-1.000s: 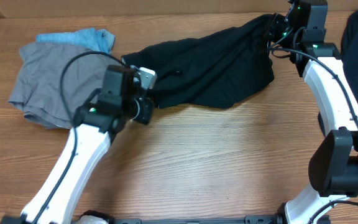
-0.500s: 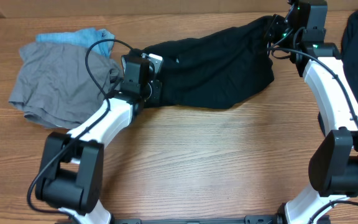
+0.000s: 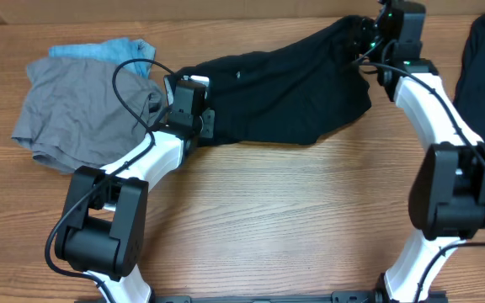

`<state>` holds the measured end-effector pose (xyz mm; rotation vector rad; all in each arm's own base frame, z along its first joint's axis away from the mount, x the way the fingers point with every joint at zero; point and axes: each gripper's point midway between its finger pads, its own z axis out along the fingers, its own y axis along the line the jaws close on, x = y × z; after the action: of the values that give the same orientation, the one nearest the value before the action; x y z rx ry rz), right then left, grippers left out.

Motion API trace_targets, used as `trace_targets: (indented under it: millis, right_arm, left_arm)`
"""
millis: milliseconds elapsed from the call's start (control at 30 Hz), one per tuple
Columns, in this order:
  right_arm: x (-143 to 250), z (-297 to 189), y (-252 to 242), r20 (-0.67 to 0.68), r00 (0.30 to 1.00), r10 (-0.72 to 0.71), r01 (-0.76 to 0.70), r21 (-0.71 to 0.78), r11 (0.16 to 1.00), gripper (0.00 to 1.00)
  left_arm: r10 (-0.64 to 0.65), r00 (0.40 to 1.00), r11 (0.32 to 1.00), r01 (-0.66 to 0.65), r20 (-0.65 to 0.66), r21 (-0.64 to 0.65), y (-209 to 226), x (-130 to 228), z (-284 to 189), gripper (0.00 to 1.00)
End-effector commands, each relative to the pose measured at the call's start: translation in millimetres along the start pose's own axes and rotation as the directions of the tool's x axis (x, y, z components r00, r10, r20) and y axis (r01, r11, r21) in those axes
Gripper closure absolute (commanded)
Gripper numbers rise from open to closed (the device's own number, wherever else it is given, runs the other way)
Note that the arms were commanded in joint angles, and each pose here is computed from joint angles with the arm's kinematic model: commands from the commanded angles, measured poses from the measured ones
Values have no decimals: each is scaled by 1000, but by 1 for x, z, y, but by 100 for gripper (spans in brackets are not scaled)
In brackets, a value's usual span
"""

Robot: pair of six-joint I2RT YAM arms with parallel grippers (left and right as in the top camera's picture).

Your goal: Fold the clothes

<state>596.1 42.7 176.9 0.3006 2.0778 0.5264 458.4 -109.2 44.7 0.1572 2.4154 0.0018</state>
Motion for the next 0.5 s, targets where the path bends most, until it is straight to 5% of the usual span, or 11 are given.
trace_targets:
  millis: [0, 133, 233, 467]
  right_arm:
    - [9, 22, -1, 8, 1000, -10, 10, -2, 1000, 96]
    - [34, 42, -20, -34, 999, 1, 1, 40, 999, 94]
    - [28, 43, -21, -7, 1000, -5, 5, 47, 999, 0]
    - [-59, -54, 6, -45, 987, -155, 158, 104, 982, 6]
  left_arm:
    - [-21, 1000, 999, 21, -7, -34, 8, 3, 3, 96]
    - [-21, 1000, 999, 20, -8, -34, 8, 3, 3, 96]
    - [-33, 999, 998, 32, -17, -56, 12, 6, 3, 96]
    - [-50, 998, 995, 47, -42, -86, 17, 13, 3, 96]
